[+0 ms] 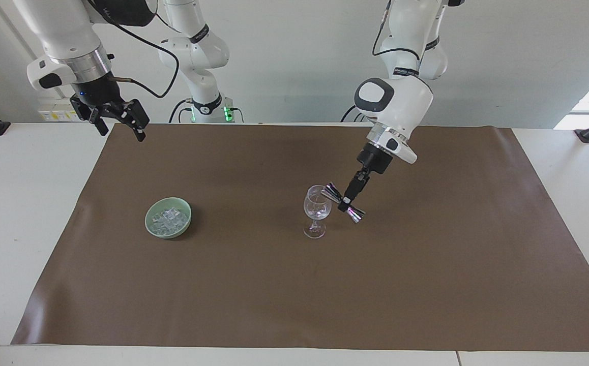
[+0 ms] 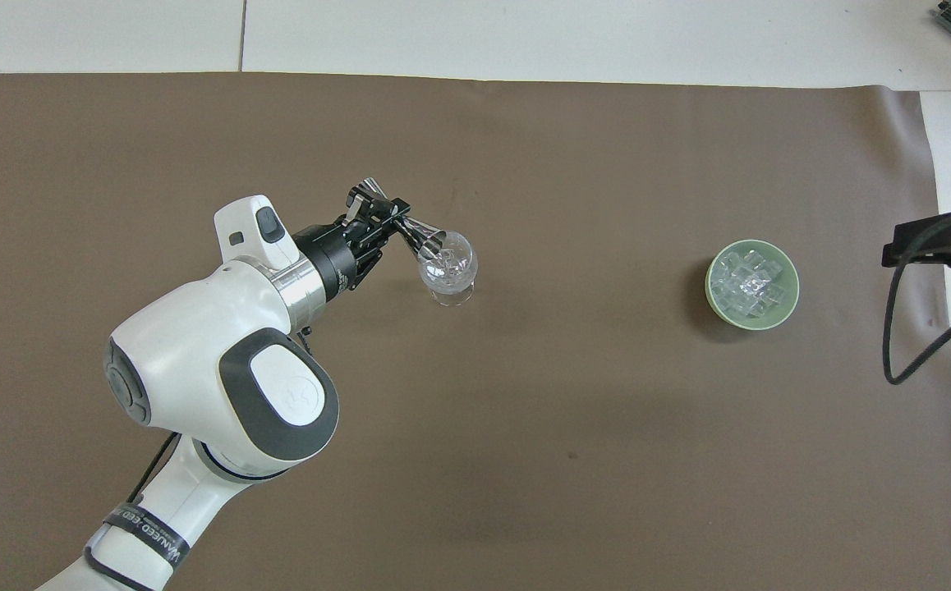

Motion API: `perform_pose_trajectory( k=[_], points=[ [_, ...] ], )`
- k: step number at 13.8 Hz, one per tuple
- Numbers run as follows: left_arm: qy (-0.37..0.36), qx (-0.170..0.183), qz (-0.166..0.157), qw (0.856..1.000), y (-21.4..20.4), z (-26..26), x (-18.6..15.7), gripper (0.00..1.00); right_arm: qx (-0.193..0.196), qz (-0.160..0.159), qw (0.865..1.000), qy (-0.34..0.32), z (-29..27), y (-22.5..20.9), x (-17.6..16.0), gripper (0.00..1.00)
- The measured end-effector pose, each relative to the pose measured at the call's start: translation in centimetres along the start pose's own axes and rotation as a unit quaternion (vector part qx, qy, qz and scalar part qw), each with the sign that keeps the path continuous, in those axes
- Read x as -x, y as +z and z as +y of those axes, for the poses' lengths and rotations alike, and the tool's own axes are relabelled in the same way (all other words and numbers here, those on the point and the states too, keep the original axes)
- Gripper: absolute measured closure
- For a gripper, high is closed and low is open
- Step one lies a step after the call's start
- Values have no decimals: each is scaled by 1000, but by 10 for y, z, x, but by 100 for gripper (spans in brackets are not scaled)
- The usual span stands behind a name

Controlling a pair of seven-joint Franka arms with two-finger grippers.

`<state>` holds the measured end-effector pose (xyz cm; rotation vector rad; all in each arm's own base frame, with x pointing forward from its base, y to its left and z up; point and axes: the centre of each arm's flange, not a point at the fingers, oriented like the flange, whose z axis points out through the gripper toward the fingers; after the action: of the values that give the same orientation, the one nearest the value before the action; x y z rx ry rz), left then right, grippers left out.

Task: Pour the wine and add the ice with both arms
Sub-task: 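Tilt the jigger over the clear glass with the left gripper to pour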

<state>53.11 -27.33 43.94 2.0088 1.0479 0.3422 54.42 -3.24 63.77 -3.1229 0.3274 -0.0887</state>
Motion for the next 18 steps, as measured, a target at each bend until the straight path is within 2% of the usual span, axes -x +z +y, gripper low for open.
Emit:
perform_pose_trajectory(
  k=[11,18],
  points=[
    [92,6,22,995,-1,-3,7,79,0,0,1000,0,0,0,0,0],
    [113,13,35,993,0,-2,23,79,0,0,1000,0,0,0,0,0]
  ],
)
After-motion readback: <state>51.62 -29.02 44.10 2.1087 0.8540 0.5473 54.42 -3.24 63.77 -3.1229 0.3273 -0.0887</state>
